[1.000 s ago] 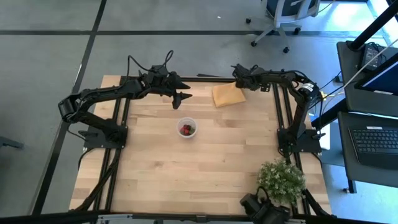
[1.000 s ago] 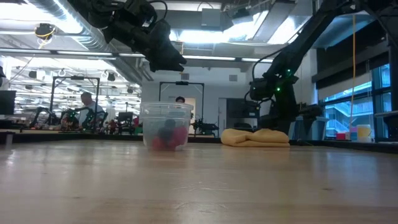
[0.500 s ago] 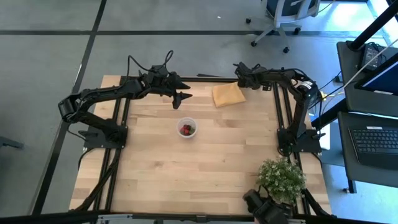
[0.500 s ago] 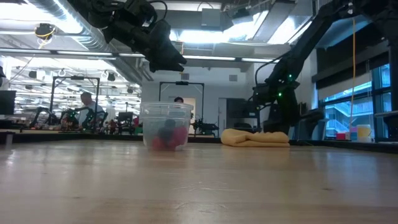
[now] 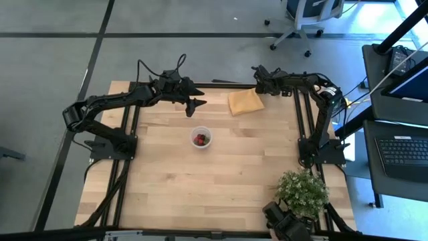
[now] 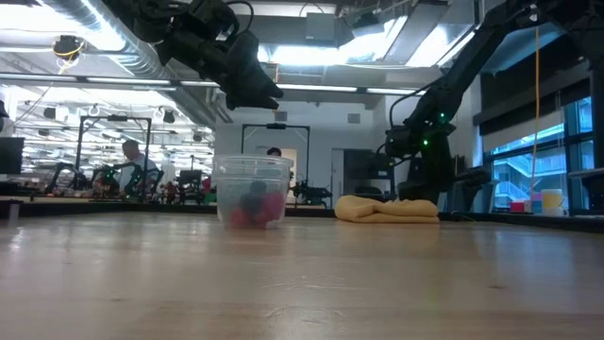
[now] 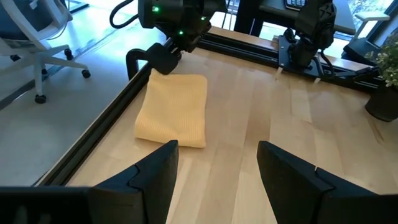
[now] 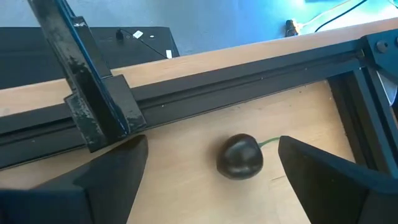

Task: Pick and placing Produce into tupperware
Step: Put the top black cherry into the transparent container

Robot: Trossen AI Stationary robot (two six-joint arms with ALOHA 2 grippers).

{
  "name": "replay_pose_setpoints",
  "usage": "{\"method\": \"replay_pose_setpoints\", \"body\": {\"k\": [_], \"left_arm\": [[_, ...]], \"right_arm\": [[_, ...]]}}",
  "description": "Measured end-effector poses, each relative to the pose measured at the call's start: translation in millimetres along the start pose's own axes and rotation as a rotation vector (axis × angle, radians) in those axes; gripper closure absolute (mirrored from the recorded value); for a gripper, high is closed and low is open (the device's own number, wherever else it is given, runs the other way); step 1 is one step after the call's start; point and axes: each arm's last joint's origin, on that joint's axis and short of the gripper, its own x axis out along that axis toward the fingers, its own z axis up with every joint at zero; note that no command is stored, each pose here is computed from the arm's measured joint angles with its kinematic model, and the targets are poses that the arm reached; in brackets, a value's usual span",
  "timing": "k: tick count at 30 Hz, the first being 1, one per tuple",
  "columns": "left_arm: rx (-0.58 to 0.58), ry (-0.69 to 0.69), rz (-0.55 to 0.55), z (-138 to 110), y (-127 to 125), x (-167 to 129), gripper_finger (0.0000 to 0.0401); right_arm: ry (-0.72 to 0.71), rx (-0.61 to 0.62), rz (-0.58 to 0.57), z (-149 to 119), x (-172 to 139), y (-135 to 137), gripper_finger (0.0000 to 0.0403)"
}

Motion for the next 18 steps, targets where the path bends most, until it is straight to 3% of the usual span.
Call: {"method": "replay_pose_setpoints", "body": {"k": [18], "left_arm": [[0.000,0.000,0.001,0.0,0.0,0.0,0.0189]], "right_arm": [[-0.008,0.035,0.016,0.6,0.3,1.4,0.0037]]}}
